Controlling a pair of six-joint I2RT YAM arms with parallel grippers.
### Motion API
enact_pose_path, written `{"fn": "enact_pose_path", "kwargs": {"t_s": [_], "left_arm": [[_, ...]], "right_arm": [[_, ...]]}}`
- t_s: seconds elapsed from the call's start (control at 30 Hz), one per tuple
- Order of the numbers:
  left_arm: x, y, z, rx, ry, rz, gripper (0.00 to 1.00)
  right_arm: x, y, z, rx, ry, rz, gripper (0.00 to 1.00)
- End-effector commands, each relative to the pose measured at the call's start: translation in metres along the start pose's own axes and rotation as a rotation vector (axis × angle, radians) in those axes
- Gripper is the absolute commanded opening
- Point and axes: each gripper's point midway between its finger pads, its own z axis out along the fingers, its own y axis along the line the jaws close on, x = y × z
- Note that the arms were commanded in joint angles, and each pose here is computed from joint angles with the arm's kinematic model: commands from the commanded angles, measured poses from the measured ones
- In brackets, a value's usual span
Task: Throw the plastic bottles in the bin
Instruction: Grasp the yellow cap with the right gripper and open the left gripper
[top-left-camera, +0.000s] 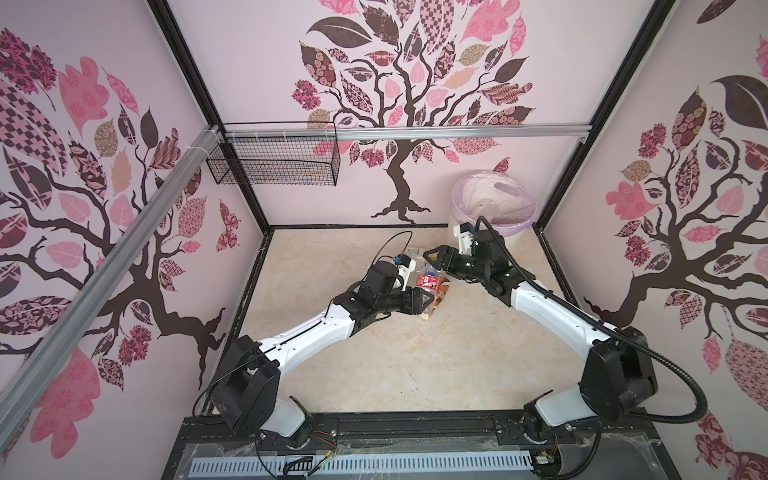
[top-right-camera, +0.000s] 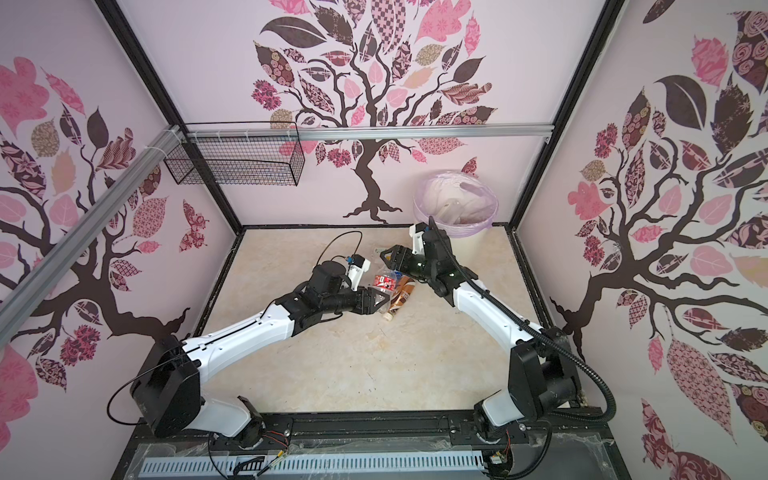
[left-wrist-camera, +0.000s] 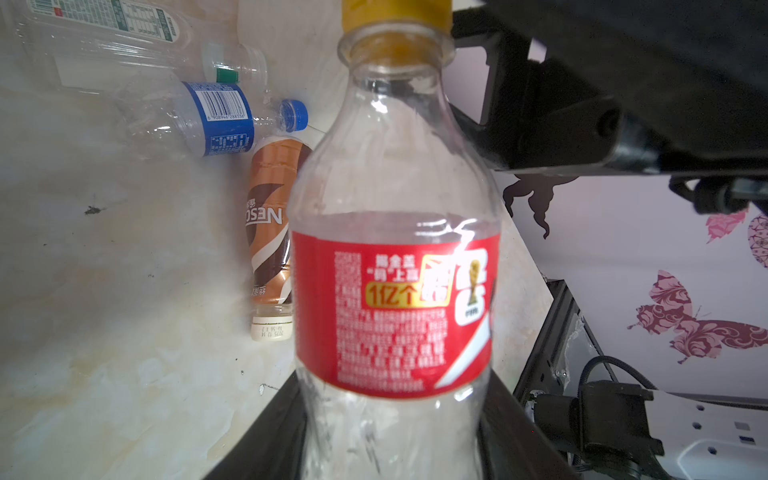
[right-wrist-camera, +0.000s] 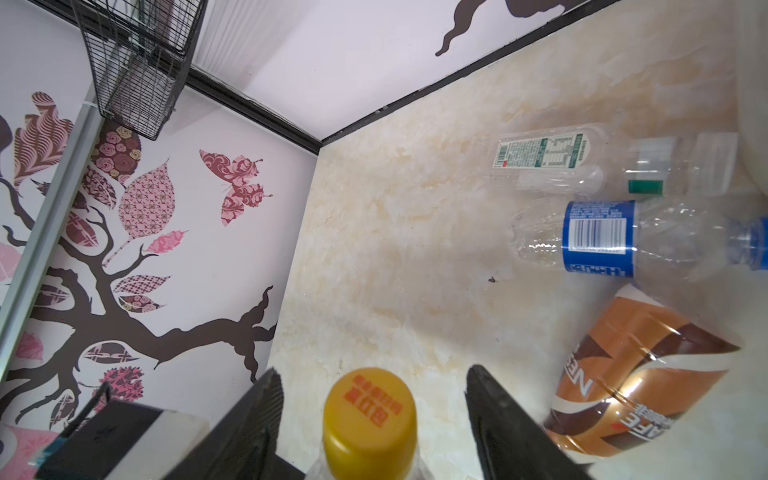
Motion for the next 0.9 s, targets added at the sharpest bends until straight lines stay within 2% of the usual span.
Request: {"fn": "enact_pose_path", "kwargs": {"t_s": [0.0, 0.3, 0.5, 0.7, 0.87], "left_arm": [[0.003, 0.000, -0.006, -0.008, -0.011, 0.026, 0.58], [0.003, 0.001, -0.006, -0.015, -0.010, 0.018, 0.59], [-0.001, 0.001, -0.008, -0.028, -0.020, 0.017, 0.62], [-0.007, 0.001, -0.014, -0.043, -0.035, 0.020, 0.68], [-0.014, 0.001, -0.020, -0.069, -0.053, 0.030, 0.79]], "right_arm": [[-0.005, 0.010, 0.007, -0.026, 0.000, -0.008, 0.65], [0.001, 0.006, 0.008, -0.016, 0.007, -0.007, 0.47], [-0.001, 0.008, 0.005, -0.013, 0.000, -0.019, 0.26], [-0.006, 0.012, 0.000, -0.003, -0.018, -0.040, 0.22], [-0.017, 0.021, -0.008, 0.004, -0.043, -0.076, 0.21]]}}
